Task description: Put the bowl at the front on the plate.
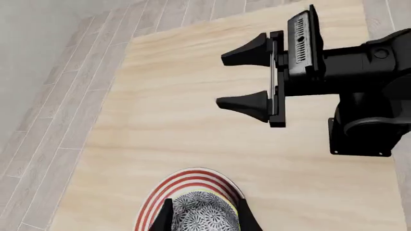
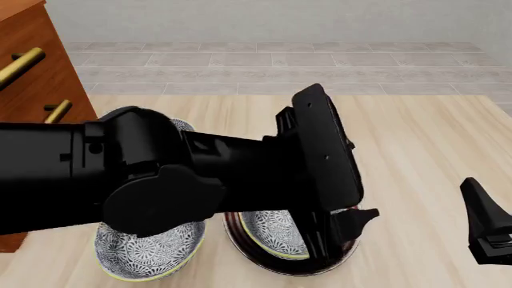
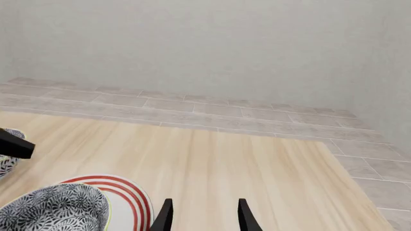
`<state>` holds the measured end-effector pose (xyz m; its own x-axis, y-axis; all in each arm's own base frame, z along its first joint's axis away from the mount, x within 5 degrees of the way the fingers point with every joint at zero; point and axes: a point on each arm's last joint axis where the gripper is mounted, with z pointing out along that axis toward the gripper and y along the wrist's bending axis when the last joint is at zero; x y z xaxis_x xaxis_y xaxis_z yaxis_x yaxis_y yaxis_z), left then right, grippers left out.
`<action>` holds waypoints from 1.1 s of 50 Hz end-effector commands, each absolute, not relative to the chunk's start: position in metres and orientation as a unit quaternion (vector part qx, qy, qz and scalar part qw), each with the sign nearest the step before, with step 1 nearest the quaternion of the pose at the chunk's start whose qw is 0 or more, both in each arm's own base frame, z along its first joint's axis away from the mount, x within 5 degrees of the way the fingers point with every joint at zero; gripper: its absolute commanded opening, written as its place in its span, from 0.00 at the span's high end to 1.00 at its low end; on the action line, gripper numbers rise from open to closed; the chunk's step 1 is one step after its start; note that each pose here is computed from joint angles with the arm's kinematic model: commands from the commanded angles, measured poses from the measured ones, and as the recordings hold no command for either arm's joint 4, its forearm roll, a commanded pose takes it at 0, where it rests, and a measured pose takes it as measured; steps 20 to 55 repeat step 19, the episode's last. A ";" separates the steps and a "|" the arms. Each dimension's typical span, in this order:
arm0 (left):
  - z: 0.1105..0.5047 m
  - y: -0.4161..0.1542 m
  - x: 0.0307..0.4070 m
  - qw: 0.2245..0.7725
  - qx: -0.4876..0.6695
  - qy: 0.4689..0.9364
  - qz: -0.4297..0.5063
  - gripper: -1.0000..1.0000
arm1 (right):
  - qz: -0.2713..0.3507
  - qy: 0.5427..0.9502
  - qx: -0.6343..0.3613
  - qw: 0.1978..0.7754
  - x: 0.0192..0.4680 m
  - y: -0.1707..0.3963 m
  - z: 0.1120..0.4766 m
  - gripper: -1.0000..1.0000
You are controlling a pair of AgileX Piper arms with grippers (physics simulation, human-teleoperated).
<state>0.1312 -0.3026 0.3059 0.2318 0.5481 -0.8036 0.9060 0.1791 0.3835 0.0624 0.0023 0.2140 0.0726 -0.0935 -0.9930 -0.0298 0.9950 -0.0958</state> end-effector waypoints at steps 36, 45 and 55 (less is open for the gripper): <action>0.475 -0.216 0.134 0.638 0.475 0.568 -0.212 0.00 | -0.026 0.681 -0.046 0.730 0.062 0.002 0.214 0.00; 0.475 -0.216 0.134 0.638 0.475 0.568 -0.212 0.00 | -0.026 0.681 -0.046 0.730 0.062 0.002 0.214 0.00; 0.475 -0.216 0.134 0.638 0.475 0.568 -0.212 0.00 | -0.026 0.681 -0.046 0.730 0.062 0.002 0.214 0.00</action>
